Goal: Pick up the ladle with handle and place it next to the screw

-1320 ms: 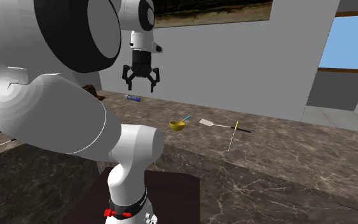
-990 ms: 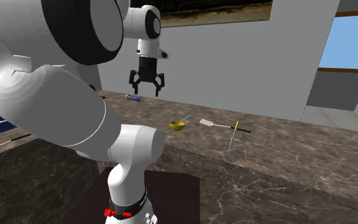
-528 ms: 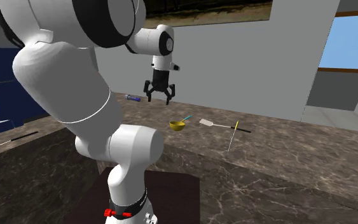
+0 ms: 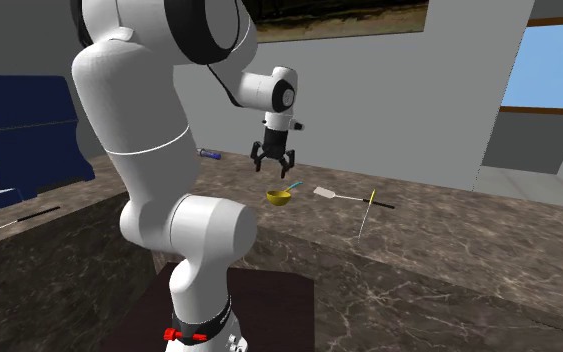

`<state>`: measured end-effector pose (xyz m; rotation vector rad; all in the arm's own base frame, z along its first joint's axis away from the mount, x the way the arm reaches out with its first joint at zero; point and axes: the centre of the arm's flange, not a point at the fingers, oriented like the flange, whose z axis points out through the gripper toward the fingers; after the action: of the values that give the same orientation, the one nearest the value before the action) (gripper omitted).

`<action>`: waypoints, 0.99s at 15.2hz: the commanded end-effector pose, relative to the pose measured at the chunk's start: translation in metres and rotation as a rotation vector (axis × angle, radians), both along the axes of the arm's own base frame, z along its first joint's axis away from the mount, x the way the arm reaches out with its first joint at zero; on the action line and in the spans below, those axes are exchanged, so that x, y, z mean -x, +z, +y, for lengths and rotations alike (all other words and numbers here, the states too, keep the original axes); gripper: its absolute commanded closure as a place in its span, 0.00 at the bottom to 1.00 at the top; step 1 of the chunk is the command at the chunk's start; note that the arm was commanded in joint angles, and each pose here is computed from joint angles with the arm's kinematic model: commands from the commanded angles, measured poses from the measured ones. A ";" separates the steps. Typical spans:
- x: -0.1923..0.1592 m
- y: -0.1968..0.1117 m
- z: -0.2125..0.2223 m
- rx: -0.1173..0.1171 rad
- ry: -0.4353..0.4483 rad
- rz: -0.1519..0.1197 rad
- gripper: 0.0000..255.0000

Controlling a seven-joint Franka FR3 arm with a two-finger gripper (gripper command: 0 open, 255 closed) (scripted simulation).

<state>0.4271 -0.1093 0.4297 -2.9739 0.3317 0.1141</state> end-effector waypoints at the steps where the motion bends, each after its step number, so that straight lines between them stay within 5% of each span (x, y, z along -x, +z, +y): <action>1: -0.012 -0.015 -0.016 -0.004 -0.040 -0.005 0.00; 6: -0.042 -0.056 -0.058 -0.015 -0.139 -0.015 0.00; 15: -0.043 -0.098 -0.054 -0.016 -0.146 -0.016 0.00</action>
<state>0.4697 -0.1631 0.3353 -2.9210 0.5404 0.0773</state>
